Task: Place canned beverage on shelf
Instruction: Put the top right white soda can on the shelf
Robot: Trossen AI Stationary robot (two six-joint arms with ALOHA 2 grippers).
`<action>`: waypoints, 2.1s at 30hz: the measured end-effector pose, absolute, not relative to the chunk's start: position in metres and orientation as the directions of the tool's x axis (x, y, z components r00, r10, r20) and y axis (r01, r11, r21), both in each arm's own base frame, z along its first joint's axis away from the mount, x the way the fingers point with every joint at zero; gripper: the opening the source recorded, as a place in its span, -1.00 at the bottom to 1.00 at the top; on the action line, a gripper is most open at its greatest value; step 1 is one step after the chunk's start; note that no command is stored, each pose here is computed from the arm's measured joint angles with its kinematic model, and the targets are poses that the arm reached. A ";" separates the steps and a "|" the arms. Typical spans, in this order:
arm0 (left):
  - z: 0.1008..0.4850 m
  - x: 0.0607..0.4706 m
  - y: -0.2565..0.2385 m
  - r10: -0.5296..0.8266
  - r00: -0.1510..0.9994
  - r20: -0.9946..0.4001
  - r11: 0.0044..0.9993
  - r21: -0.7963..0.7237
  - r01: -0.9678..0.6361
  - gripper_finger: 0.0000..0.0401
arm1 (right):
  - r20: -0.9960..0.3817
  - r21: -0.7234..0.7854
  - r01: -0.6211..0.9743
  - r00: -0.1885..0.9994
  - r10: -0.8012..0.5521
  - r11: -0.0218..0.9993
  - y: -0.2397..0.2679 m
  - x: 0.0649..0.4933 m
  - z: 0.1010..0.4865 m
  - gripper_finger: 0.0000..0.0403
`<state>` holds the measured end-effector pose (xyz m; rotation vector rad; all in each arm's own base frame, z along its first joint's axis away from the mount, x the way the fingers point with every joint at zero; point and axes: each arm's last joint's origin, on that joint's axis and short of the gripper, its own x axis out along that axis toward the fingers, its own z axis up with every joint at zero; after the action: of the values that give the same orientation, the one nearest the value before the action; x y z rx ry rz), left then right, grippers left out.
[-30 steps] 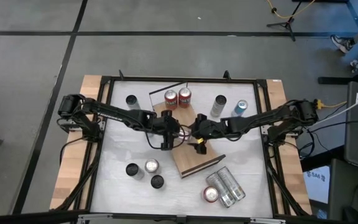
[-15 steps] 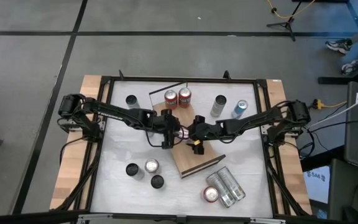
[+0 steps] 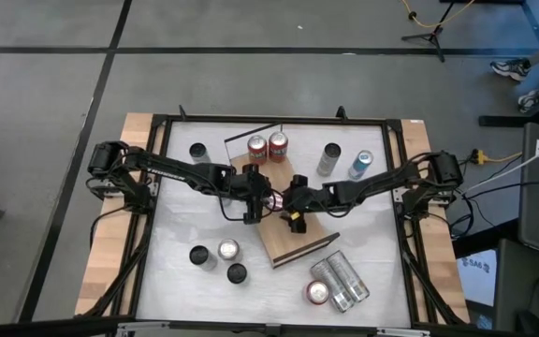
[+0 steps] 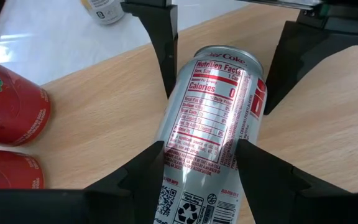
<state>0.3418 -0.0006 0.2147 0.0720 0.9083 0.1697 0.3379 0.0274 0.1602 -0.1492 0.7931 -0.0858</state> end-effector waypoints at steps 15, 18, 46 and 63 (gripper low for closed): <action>0.215 0.342 0.000 0.181 0.603 -0.777 0.983 0.138 -0.119 -0.05 | -0.662 -0.199 0.071 0.725 -0.188 0.977 0.026 0.341 0.163 0.45; 0.215 0.342 0.000 0.181 0.604 -0.776 0.983 0.137 -0.119 -0.05 | -0.662 -0.196 0.070 0.726 -0.184 0.978 0.026 0.341 0.163 0.46; 0.256 0.307 -0.001 0.176 0.605 -0.776 0.981 0.085 -0.177 -0.05 | -0.857 -0.039 0.019 0.513 -0.043 0.999 0.032 0.351 0.220 0.50; 0.246 0.316 -0.013 0.127 0.608 -0.784 0.989 0.049 -0.143 -0.05 | -0.945 -0.037 0.001 0.325 -0.035 0.999 0.031 0.340 0.292 0.51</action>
<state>0.3162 -0.0135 0.2456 -0.0195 0.9036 0.1557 0.3395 0.0314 0.2925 -0.0311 1.2392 -0.0236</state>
